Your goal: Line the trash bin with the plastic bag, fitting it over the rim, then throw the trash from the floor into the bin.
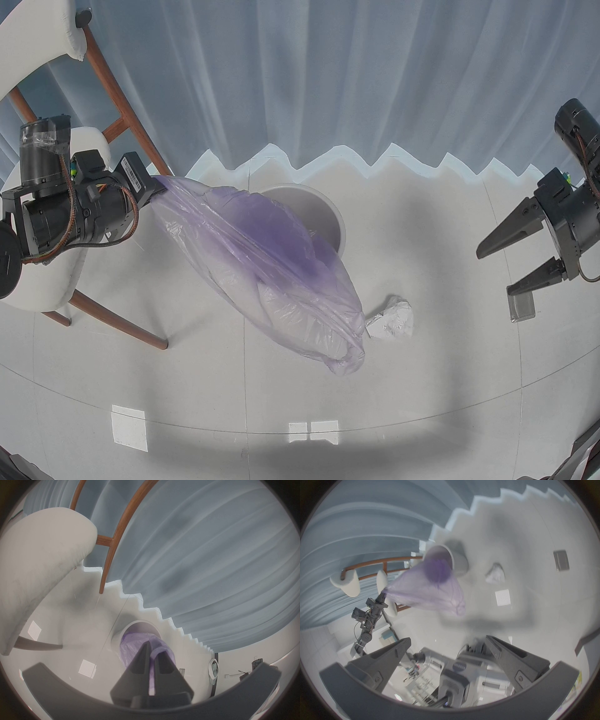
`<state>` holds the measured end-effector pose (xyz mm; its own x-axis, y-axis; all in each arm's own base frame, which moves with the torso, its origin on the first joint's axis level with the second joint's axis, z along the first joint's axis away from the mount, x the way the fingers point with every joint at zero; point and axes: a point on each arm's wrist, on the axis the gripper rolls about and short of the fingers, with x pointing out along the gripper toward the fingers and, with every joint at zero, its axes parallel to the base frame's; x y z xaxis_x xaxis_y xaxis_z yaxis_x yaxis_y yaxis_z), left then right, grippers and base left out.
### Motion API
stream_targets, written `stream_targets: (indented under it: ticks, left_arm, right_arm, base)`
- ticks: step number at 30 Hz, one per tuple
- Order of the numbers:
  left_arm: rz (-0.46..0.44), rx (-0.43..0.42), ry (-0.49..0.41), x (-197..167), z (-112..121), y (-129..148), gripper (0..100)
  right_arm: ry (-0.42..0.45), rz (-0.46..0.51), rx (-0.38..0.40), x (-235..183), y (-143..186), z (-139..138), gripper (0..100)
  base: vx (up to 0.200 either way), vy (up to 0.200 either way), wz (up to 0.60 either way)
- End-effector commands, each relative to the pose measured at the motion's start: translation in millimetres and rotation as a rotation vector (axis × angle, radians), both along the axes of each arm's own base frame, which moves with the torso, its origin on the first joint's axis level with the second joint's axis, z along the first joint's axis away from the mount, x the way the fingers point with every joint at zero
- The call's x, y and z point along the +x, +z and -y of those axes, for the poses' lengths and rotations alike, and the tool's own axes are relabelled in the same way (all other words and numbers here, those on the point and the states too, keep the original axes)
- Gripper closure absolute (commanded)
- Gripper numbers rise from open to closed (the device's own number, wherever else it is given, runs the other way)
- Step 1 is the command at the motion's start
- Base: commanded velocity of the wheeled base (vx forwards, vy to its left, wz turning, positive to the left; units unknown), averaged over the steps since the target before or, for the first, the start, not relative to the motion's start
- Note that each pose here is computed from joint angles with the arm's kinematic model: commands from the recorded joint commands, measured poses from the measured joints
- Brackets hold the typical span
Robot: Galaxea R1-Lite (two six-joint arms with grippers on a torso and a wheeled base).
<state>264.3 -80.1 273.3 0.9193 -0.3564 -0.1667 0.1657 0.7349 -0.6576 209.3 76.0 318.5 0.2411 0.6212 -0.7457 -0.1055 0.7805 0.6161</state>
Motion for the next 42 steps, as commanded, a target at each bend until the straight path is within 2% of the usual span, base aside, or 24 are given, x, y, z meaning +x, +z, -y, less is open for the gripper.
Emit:
stream_targets:
  ticks: [1,2,5,6,7,8,14,20,25,30,34,35,38,42]
  left_arm:
    - [0.001,-0.003,0.001,0,0,1,100]
    - [0.001,-0.003,0.001,0,1,1,100]
    - [0.006,-0.004,0.006,1,0,1,100]
    - [0.006,-0.004,0.006,1,0,1,100]
    - [0.01,-0.005,0.006,1,0,1,100]
    - [0.016,-0.007,0.006,1,0,2,100]
    - [0.023,-0.009,0.003,0,1,3,100]
    - [0.064,-0.014,0.04,5,2,5,100]
    - [0.084,-0.016,0.068,11,5,3,100]
    - [0.097,-0.022,0.069,10,5,5,100]
    - [0.095,-0.022,0.068,10,5,4,100]
    - [0.096,-0.023,0.056,9,9,5,100]
    - [0.096,-0.021,0.026,7,17,4,100]
    - [0.088,-0.016,0.0,8,25,1,100]
  right_arm:
    - [-0.196,0.709,0.112,-23,-89,-24,0]
    - [-0.215,0.676,0.128,-23,-86,-25,0]
    - [-0.346,0.442,0.197,-19,-83,-25,0]
    - [-0.346,0.442,0.197,-19,-83,-25,0]
    - [-0.447,0.342,0.258,-11,-84,-26,0]
    - [-0.462,0.333,0.279,-11,-82,-26,0]
    - [-0.405,0.383,0.272,-11,-84,-32,0]
    - [-0.346,0.418,0.206,5,-96,-42,0]
    - [-0.328,0.401,0.193,16,-108,-52,0]
    - [-0.25,0.414,0.213,23,-116,-82,0]
    - [-0.225,0.438,0.187,27,-120,-97,0]
    - [-0.192,0.495,0.127,31,-124,-106,0]
    - [-0.102,0.604,0.043,32,-126,-112,0]
    - [0.011,0.668,-0.043,33,-138,-121,0]
  base:
    - [0.0,0.0,0.0]
    - [0.0,0.0,0.0]
    - [0.0,0.0,0.0]
    - [0.0,0.0,0.0]
    - [0.0,0.0,0.0]
    - [0.0,0.0,0.0]
    - [0.0,0.0,0.0]
    - [0.0,0.0,0.0]
    - [0.0,0.0,0.0]
    - [0.0,0.0,0.0]
    - [0.0,0.0,0.0]
    - [0.0,0.0,0.0]
    - [0.0,0.0,0.0]
    - [0.0,0.0,0.0]
